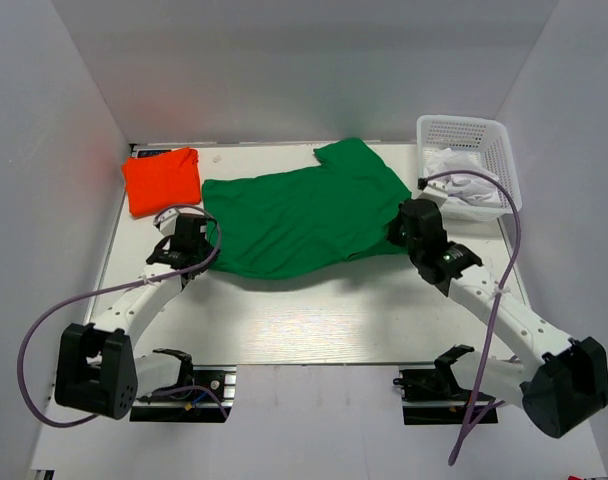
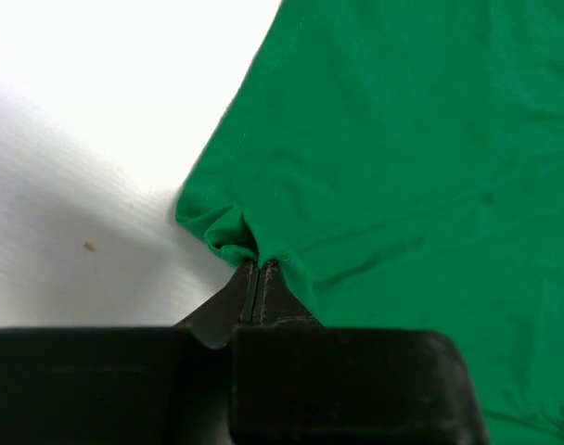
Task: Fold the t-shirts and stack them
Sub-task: Fold the flattened tshirt in 1/3 of the way
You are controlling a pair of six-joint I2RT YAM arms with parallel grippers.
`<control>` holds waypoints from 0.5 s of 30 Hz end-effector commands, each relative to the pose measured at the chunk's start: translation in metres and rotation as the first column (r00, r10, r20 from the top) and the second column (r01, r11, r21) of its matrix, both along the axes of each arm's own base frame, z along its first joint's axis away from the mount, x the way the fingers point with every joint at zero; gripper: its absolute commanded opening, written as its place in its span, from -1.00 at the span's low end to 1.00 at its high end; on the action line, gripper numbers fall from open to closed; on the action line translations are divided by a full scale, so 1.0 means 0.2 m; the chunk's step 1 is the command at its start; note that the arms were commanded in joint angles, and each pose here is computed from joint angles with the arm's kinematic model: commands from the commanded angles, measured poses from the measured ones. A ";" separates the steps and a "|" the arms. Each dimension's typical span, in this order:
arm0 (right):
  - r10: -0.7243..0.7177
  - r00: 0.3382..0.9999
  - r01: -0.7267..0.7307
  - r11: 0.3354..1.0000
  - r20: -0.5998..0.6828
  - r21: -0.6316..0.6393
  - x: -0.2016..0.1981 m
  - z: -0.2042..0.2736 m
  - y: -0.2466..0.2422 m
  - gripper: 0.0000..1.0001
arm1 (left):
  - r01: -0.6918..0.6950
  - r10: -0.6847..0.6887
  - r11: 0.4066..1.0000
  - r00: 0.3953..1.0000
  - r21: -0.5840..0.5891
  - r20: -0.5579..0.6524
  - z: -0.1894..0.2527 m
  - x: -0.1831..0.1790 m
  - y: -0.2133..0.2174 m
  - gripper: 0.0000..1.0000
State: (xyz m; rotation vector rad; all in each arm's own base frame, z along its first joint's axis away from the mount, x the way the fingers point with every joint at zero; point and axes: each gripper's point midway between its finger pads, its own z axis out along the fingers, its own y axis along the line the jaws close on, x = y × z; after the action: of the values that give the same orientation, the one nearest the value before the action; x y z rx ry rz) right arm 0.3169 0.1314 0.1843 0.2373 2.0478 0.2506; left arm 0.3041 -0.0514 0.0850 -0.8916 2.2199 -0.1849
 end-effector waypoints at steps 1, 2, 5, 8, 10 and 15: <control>-0.070 0.987 0.073 0.997 0.147 -0.015 0.16 0.23 -0.06 -1.00 | -0.031 0.030 0.999 0.999 0.033 0.031 0.06 0.08 0.04 -1.00; -0.071 0.986 0.074 0.997 0.153 -0.017 0.20 0.22 -0.05 -1.00 | -0.031 0.030 0.999 0.999 0.032 0.035 0.07 0.10 0.03 -1.00; -0.051 0.987 0.060 0.997 0.154 -0.051 0.28 0.23 -0.03 -1.00 | -0.042 0.040 0.998 0.998 0.046 0.039 0.09 0.15 0.05 -1.00; -0.026 0.988 0.036 0.998 0.154 -0.060 0.36 0.24 -0.01 -1.00 | -0.052 0.049 0.998 0.997 0.042 0.054 0.13 0.21 0.05 -1.00; -0.028 0.992 0.039 0.996 0.123 -0.081 0.43 0.18 -0.01 -1.00 | -0.056 0.054 0.997 0.997 0.049 0.051 0.11 0.25 0.06 -1.00; -0.027 0.995 0.035 0.996 0.100 -0.083 0.60 0.12 0.01 -1.00 | -0.077 0.075 0.996 0.997 0.047 0.036 0.11 0.38 0.09 -1.00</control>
State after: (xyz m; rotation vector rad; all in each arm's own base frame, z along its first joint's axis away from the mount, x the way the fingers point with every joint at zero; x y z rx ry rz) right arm 0.4082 0.1306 0.1858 0.2002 2.0314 0.1296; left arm 0.3598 -0.0400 0.0925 -0.9291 2.1978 -0.1119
